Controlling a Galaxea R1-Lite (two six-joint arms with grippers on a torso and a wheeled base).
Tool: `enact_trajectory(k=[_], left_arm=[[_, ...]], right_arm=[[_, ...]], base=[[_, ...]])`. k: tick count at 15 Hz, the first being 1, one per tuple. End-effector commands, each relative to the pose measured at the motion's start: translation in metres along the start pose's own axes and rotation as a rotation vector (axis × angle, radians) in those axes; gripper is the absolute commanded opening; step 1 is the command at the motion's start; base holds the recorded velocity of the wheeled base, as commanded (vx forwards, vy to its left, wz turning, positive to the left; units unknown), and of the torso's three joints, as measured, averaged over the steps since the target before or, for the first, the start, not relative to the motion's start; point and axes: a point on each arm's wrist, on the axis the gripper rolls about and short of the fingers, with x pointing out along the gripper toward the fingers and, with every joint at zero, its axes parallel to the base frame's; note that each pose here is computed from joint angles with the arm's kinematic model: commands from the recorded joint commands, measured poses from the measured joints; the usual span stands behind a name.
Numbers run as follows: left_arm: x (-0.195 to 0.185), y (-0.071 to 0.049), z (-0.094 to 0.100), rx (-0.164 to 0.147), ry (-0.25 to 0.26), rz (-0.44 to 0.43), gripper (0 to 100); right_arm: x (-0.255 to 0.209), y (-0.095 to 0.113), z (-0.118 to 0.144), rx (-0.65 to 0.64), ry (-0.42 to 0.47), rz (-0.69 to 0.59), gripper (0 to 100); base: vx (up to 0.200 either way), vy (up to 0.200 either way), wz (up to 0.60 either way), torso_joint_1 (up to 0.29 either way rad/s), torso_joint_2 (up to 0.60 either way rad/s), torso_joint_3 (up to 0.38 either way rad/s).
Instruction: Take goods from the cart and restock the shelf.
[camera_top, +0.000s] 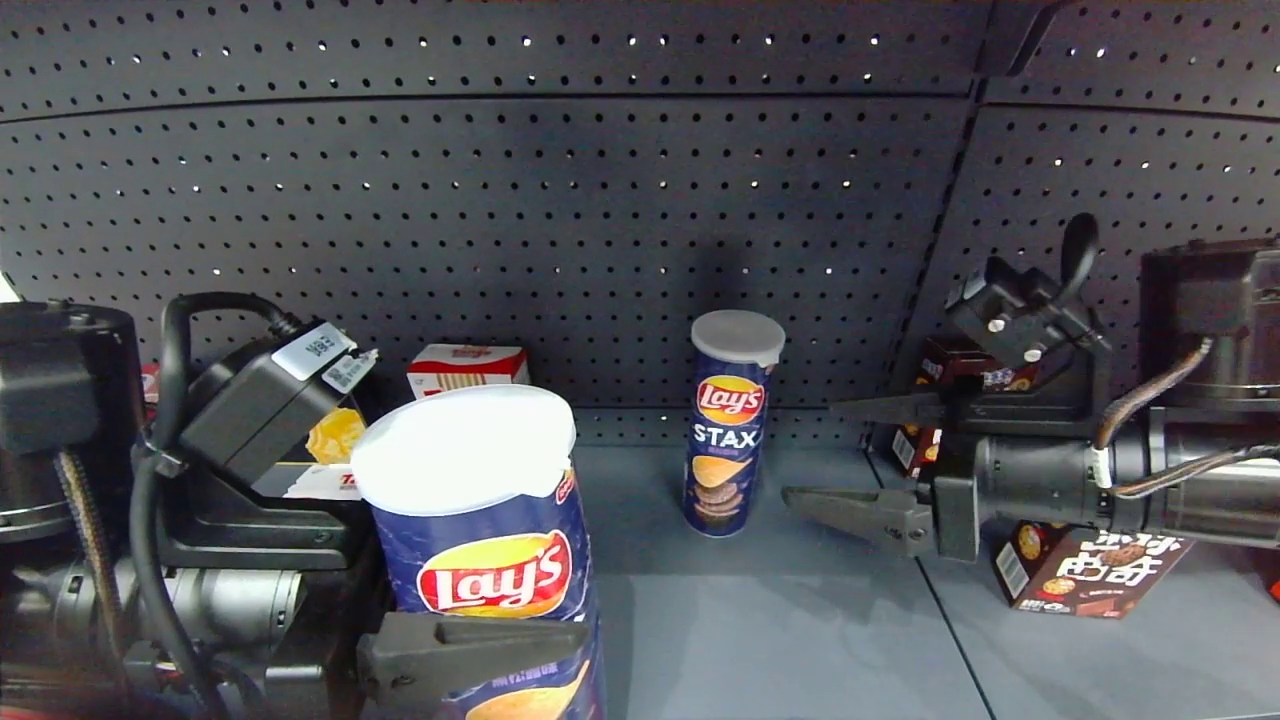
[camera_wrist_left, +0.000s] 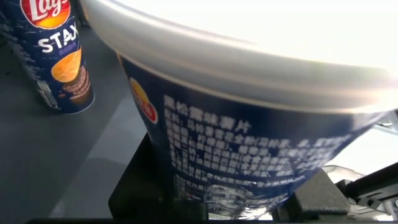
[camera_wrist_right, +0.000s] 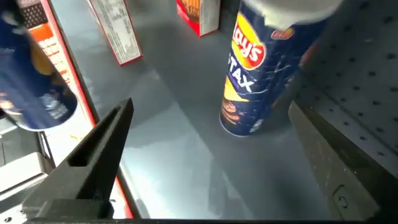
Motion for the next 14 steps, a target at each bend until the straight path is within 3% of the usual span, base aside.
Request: enact_trajectory(k=[1,9,14], left_arm=[[0.000,0.000,0.001,0.002,-0.002,-0.001,0],[0.001,0.001,0.002,0.004,-0.004,0.001,0],[0.002,0.002,0.005,0.009,-0.006,-0.004,0]], right_arm=[[0.010,-0.009,-0.009,0.020,0.036,-0.004,100],[0.034,-0.047,-0.024,0.055,0.081,-0.064,100],[0.062,-0.066,-0.035,0.045,0.058,0.016,100]], base=[[0.000,0.000,0.00,0.000,0.00,0.000],[0.000,0.000,0.00,0.000,0.00,0.000],[0.000,0.000,0.00,0.000,0.00,0.000]])
